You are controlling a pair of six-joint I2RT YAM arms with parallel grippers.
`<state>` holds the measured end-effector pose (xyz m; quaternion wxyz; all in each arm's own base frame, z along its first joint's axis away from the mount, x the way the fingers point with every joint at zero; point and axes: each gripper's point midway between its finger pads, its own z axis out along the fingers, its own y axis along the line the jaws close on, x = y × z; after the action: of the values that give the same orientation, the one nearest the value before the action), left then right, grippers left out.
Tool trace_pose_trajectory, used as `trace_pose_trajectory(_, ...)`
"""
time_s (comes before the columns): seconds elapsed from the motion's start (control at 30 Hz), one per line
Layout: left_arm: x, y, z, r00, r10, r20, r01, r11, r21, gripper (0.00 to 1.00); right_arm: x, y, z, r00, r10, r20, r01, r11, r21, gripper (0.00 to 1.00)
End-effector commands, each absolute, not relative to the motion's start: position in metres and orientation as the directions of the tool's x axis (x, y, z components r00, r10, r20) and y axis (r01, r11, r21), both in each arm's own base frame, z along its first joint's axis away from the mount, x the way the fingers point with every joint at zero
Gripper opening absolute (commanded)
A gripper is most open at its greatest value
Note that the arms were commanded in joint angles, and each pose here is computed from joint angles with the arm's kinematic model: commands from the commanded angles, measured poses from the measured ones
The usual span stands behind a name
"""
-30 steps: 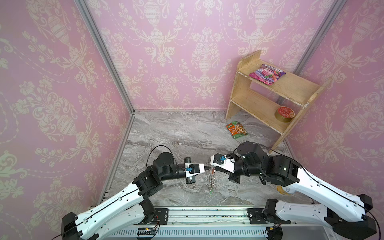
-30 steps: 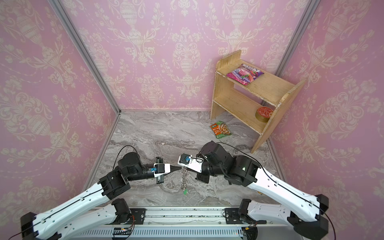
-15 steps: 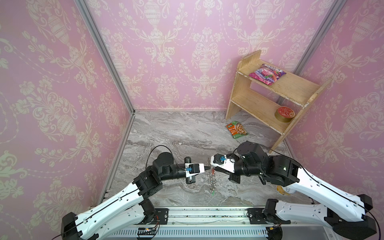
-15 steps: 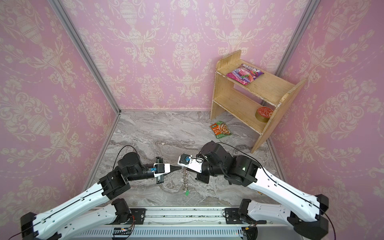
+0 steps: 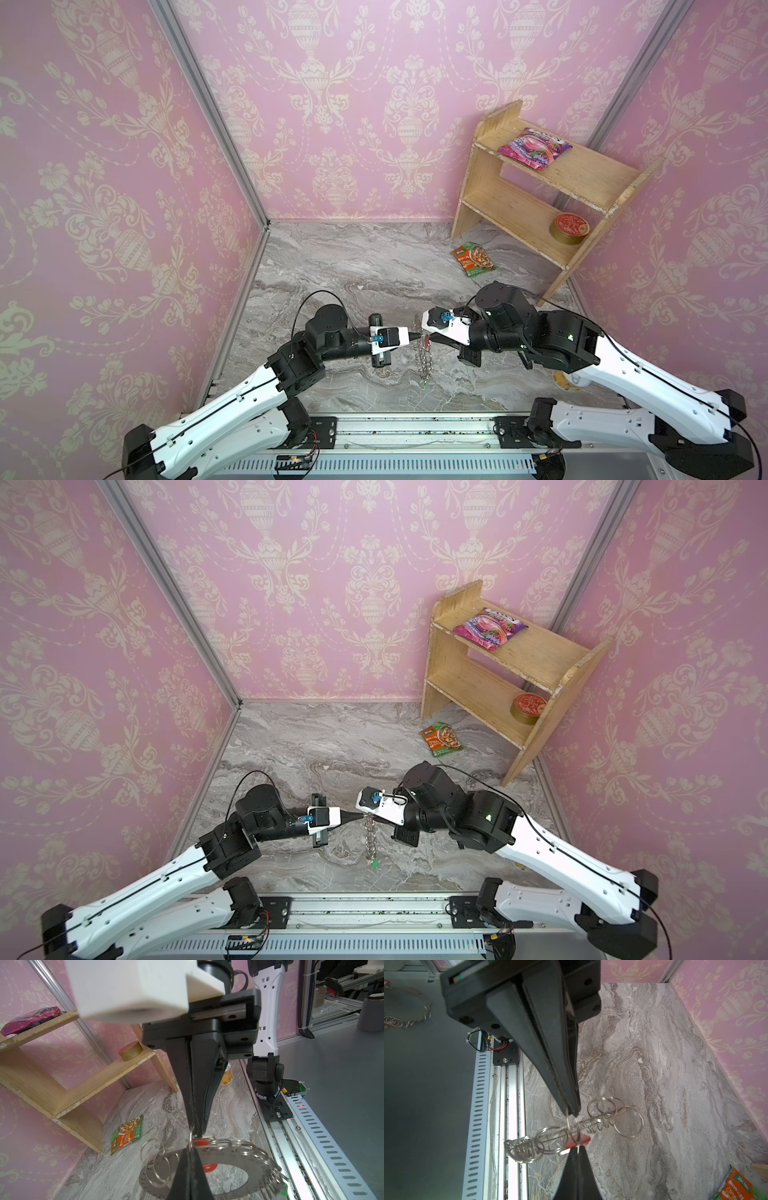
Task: Put the keys on the keyring
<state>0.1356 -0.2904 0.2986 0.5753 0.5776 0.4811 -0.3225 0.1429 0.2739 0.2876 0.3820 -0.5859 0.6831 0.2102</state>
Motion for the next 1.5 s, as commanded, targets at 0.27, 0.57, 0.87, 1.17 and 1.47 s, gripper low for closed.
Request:
trace_pose_trajectory(0.27, 0.1359, -0.2925, 0.3, 0.345, 0.175, -0.922, 0.923, 0.115, 0.367, 0.0, 0.138, 0.2772, 0.3116, 0.017, -0.58, -0.814, -0.964, 0.206, -0.167, 0.0)
trace_pose_trajectory(0.57, 0.1357, -0.2933, 0.2976, 0.343, 0.183, -0.921, 0.925, 0.106, 0.365, 0.0, 0.136, 0.2776, 0.3122, 0.02, -0.58, -0.814, -0.967, 0.196, -0.163, 0.0)
trace_pose_trajectory(0.87, 0.132, -0.2944, 0.2995, 0.34, 0.172, -0.924, 0.93, 0.086, 0.358, 0.0, 0.1379, 0.2782, 0.3136, 0.014, -0.58, -0.815, -0.966, 0.203, -0.162, 0.0)
trace_pose_trajectory(1.17, 0.1289, -0.2956, 0.2991, 0.335, 0.171, -0.927, 0.935, 0.064, 0.349, 0.0, 0.1396, 0.2788, 0.3149, 0.007, -0.581, -0.814, -0.966, 0.206, -0.155, 0.0)
trace_pose_trajectory(1.47, 0.1288, -0.2967, 0.2971, 0.33, 0.177, -0.927, 0.937, 0.055, 0.345, 0.0, 0.1372, 0.2802, 0.3159, 0.009, -0.579, -0.815, -0.97, 0.192, -0.147, 0.0)
